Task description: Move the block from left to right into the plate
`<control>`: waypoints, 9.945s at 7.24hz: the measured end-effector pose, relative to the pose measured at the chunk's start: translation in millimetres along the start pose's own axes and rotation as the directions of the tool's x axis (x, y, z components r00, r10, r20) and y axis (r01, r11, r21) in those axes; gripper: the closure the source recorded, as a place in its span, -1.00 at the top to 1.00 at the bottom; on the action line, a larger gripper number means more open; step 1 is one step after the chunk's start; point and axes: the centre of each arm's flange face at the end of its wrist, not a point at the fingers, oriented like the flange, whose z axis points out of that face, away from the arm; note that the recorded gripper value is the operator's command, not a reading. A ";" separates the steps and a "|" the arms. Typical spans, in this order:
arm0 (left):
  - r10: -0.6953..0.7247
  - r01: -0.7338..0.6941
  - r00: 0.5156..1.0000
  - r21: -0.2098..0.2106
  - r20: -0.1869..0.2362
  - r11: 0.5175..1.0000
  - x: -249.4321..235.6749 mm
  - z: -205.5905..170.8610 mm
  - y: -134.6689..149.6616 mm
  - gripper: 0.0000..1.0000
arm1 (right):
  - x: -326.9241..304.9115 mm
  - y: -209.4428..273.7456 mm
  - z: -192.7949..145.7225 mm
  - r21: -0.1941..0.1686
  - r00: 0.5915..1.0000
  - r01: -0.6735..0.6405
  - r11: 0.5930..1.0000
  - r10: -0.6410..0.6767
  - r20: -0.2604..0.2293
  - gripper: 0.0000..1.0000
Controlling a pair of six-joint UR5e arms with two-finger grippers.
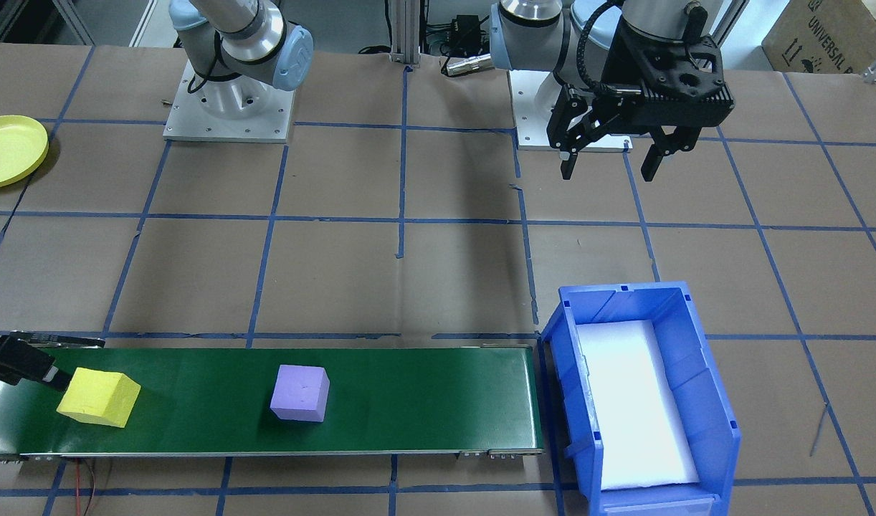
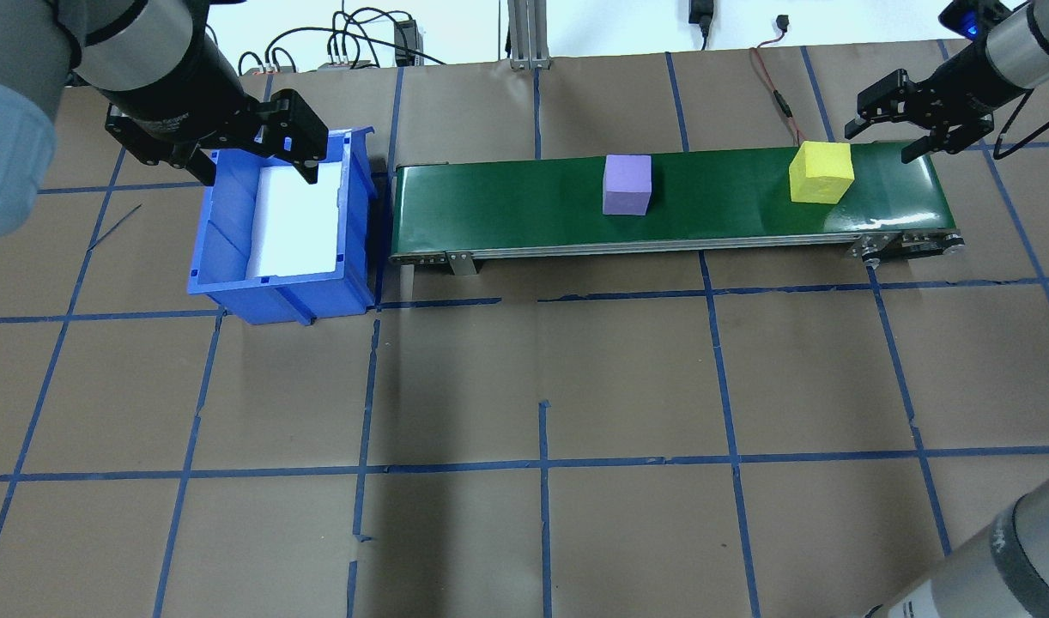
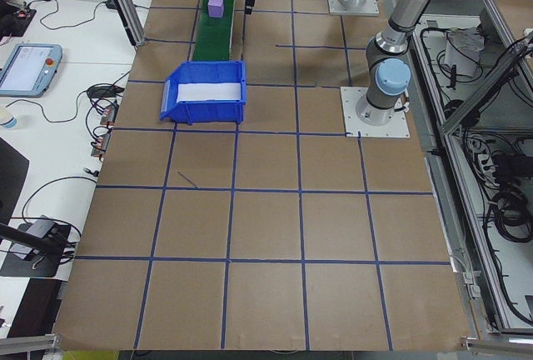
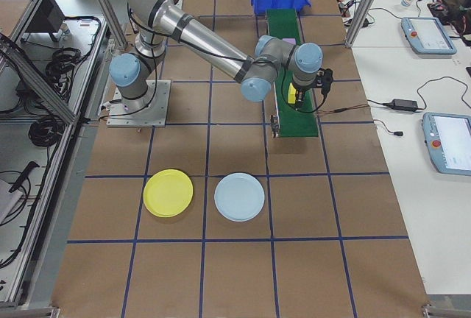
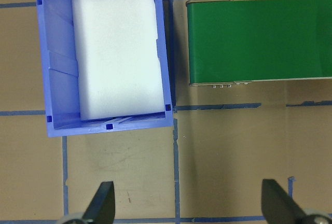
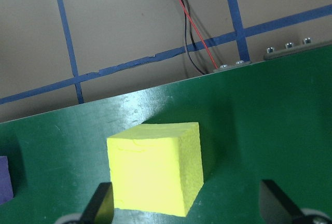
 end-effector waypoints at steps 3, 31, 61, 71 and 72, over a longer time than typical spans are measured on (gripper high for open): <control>0.000 0.000 1.000 0.002 -0.001 1.000 0.0 -2.0 3.1 1.00 | 1.3 2.8 4.8 -0.009 1.000 0.006 1.000 -0.006 0.002 1.00; 0.007 -0.007 1.000 -0.001 -0.004 1.000 0.6 -1.1 4.8 1.00 | 373.9 326.9 -131.8 -0.040 0.967 -0.124 0.992 0.112 -0.227 0.99; -0.003 0.003 1.000 -0.021 0.006 1.000 -1.2 6.5 4.7 1.00 | 325.2 147.3 -50.1 -0.094 0.937 0.130 0.987 -0.153 -0.315 0.56; -0.005 0.005 1.000 -0.013 -0.002 1.000 -0.2 5.4 3.3 1.00 | 69.0 152.0 -115.8 -0.229 0.951 -0.006 0.973 -0.065 -0.301 1.00; -0.005 0.005 1.000 -0.013 -0.002 1.000 0.1 5.4 3.6 1.00 | 5.9 149.0 -122.1 -0.242 0.942 0.035 0.970 -0.113 -0.315 1.00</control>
